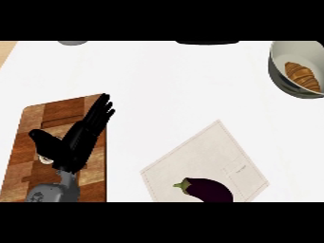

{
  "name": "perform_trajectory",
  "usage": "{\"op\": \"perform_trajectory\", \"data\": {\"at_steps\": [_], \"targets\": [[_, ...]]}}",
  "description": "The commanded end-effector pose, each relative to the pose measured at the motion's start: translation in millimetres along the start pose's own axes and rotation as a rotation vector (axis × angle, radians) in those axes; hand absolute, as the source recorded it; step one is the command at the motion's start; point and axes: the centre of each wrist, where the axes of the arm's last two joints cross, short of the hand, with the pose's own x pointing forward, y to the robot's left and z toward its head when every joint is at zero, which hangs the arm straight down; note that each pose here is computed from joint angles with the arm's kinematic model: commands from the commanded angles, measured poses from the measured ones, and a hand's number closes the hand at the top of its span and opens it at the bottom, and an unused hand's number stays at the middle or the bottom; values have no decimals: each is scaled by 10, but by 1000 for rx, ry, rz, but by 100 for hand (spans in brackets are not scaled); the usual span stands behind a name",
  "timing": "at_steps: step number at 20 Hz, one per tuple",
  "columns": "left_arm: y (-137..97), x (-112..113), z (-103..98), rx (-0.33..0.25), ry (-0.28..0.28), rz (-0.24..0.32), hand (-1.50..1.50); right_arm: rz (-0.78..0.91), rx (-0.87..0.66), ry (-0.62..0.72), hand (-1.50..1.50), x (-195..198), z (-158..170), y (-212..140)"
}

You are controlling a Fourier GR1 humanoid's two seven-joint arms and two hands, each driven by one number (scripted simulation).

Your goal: Pick the croissant from the placemat and place it in the bowl

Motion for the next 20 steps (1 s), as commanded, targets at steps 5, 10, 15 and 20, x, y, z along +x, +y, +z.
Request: {"op": "perform_trajectory", "data": {"at_steps": [5, 10, 15, 20], "targets": [[142, 46, 96, 47, 3, 1, 0, -187, 32, -142, -150, -76, 685, 57], [121, 6, 112, 85, 17, 16, 0, -170, 83, -169, 150, -204, 1326, 44], [122, -10, 98, 85, 24, 16, 0, -136, 141, -150, 150, -571, 1756, -285], [179, -32, 155, 96, 12, 16, 0, -86, 252, -50, 150, -959, 2384, -565]]}}
